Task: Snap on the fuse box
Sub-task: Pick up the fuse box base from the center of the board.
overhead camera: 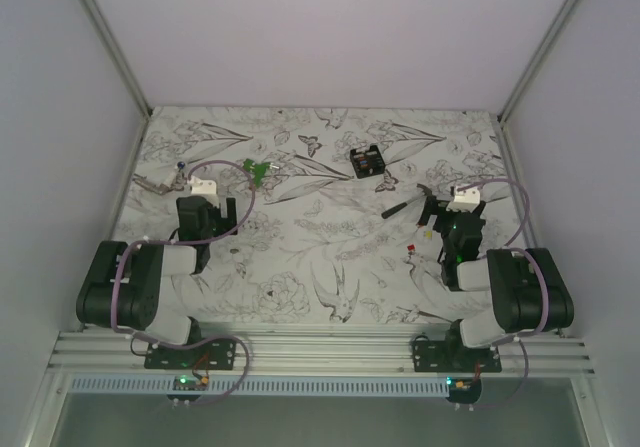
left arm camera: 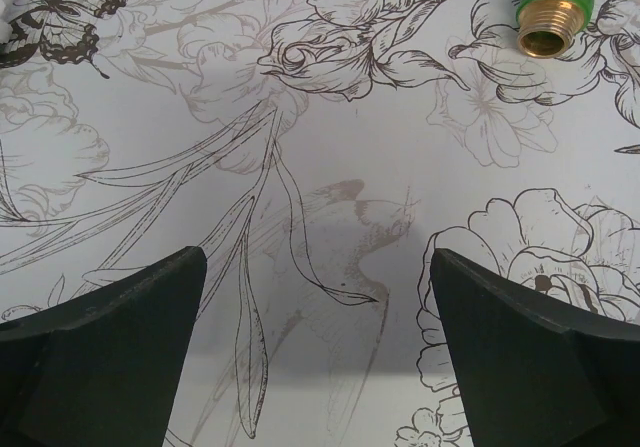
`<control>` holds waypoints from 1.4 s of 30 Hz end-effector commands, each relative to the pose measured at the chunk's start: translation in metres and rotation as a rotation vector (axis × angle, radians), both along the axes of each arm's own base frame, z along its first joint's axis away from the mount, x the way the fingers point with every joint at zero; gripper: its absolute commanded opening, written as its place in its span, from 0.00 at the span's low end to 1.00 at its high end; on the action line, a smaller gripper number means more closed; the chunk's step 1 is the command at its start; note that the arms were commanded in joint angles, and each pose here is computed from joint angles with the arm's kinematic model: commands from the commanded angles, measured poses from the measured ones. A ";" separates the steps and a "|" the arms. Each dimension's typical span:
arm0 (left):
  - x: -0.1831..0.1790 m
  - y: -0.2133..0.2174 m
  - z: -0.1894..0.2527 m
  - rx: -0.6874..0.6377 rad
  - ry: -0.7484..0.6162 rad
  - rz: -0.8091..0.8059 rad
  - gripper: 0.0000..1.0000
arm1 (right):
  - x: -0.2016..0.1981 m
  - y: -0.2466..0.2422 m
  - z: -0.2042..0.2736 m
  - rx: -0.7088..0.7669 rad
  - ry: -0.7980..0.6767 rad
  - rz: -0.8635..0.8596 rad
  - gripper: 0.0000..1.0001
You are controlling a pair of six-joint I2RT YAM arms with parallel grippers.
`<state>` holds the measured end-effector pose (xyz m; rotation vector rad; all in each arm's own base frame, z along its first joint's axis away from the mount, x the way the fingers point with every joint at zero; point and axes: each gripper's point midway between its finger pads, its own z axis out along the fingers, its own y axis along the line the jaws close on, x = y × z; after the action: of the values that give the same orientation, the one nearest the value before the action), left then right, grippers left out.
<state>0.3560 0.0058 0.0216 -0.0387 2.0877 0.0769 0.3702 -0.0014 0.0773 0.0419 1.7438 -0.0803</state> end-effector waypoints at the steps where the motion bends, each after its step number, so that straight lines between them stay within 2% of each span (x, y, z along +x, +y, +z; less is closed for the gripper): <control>1: 0.005 0.000 0.004 -0.006 -0.022 -0.007 1.00 | 0.009 -0.001 0.018 -0.003 -0.060 -0.001 0.99; 16: 0.006 0.000 0.013 -0.005 -0.025 -0.011 1.00 | 0.012 0.004 0.021 -0.012 -0.045 0.028 0.99; 24: -0.009 0.008 0.046 -0.023 0.060 0.072 1.00 | 0.042 0.035 0.038 -0.056 0.131 0.151 0.99; 30: -0.022 0.000 0.080 -0.105 0.043 0.085 1.00 | 0.068 0.075 0.052 0.039 0.221 0.254 0.89; 36: -0.026 -0.019 0.090 -0.189 0.075 0.023 1.00 | 0.102 0.103 0.031 0.107 0.341 0.305 0.75; 42: -0.022 -0.041 0.090 -0.270 0.129 -0.062 1.00 | 0.132 0.133 0.006 0.107 0.412 0.359 0.62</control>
<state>0.3351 -0.0183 0.1105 -0.1541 2.1629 -0.1225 0.4939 0.1050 0.0917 -0.1849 2.0873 0.2178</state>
